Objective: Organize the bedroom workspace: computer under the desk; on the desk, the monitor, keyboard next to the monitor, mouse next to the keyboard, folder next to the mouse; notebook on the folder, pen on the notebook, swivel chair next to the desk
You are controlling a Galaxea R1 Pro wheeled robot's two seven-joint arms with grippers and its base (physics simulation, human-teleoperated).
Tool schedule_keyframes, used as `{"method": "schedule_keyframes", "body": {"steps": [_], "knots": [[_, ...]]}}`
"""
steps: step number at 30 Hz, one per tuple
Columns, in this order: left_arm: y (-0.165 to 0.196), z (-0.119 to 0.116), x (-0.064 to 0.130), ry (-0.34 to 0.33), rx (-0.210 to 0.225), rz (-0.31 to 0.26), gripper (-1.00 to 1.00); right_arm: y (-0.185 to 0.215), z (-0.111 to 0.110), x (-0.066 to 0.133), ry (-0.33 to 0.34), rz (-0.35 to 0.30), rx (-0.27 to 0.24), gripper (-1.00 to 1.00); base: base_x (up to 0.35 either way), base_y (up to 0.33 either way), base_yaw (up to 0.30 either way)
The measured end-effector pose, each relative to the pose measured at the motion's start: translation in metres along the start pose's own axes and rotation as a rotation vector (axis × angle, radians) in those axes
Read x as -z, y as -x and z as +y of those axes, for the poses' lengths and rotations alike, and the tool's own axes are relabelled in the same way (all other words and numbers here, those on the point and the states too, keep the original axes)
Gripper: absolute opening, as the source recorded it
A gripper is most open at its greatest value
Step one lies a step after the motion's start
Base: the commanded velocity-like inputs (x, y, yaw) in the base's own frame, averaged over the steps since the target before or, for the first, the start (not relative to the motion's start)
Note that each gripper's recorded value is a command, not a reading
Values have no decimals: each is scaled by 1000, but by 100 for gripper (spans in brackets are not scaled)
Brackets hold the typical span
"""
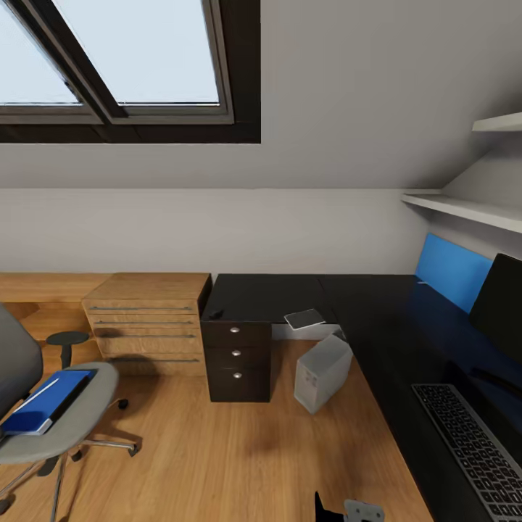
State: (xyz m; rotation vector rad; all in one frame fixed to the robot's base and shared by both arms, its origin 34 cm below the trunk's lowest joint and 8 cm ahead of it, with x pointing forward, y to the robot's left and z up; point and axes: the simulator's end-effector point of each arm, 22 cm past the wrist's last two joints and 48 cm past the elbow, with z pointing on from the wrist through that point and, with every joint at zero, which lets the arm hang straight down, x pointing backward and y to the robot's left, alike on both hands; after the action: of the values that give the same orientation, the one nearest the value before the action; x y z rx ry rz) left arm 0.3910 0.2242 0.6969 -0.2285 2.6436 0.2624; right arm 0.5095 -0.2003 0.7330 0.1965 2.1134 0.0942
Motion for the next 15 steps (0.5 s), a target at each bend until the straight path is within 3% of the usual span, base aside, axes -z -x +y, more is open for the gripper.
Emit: {"method": "schedule_keyframes", "body": {"steps": [5, 15], "knots": [[18, -4, 4, -14, 21, -34, 100, 2, 4, 0, 3, -11, -4, 100, 331, 0, 0], [25, 1, 3, -12, 28, -47, 100, 2, 8, 1, 6, -12, -11, 100, 332, 0, 0]]}}
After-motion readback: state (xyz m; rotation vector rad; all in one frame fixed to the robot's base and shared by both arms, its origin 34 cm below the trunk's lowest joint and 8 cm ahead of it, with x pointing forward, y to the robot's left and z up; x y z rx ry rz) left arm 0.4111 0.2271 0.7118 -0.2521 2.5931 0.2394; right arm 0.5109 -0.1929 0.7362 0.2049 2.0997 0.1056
